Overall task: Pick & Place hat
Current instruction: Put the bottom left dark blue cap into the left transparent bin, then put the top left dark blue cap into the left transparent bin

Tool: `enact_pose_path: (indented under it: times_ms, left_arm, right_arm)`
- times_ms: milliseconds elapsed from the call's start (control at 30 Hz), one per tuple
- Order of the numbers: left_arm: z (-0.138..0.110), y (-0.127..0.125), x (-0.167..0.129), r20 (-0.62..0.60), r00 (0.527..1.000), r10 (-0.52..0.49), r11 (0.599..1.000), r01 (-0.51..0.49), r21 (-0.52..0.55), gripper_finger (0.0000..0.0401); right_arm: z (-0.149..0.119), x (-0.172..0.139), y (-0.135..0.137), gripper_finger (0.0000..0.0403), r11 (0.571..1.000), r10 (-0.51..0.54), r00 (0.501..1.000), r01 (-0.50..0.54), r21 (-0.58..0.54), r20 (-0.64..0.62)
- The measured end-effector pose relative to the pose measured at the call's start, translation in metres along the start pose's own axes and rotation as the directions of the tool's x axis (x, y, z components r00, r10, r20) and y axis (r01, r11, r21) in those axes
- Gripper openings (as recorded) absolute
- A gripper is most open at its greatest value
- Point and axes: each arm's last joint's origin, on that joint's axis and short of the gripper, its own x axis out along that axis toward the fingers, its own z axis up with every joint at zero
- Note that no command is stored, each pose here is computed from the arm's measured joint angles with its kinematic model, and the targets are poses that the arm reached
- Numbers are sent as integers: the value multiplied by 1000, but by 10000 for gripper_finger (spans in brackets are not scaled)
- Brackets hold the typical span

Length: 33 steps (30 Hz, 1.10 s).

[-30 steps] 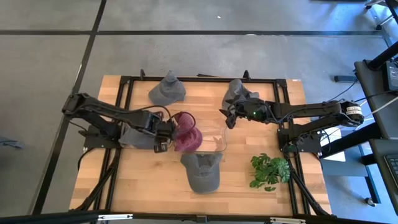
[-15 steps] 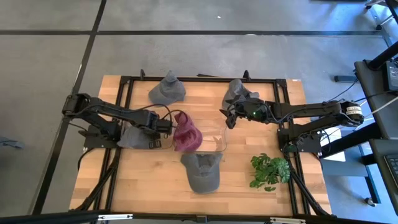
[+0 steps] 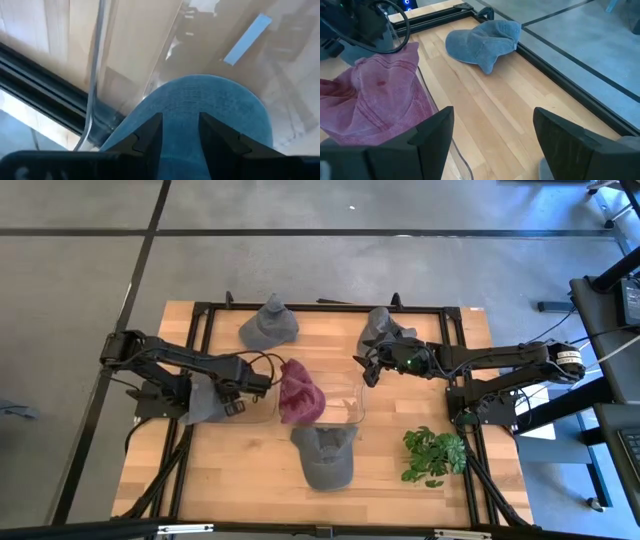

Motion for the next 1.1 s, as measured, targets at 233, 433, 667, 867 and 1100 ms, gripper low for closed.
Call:
enact_pose_path:
  times_ms: [233,433,667,867,1100]
  left_arm:
    - [5,3,-28,68,997,-34,999,32,26,123]
    - [-7,20,-62,174,985,14,1000,-11,-21,120]
    - [-7,55,-91,504,862,58,983,38,-178,123]
    - [21,92,-98,670,734,-111,971,222,-83,119]
    - [65,137,-87,790,600,-126,977,214,-6,118]
  right_arm:
    - [0,0,0,273,1000,0,1000,0,-1,-2]
    - [0,0,0,273,1000,-1,1000,1,-2,-4]
    - [0,0,0,273,1000,0,1000,0,-1,-1]
    - [0,0,0,273,1000,0,1000,0,-13,0]
    - [0,0,0,273,1000,-5,1000,5,-28,1]
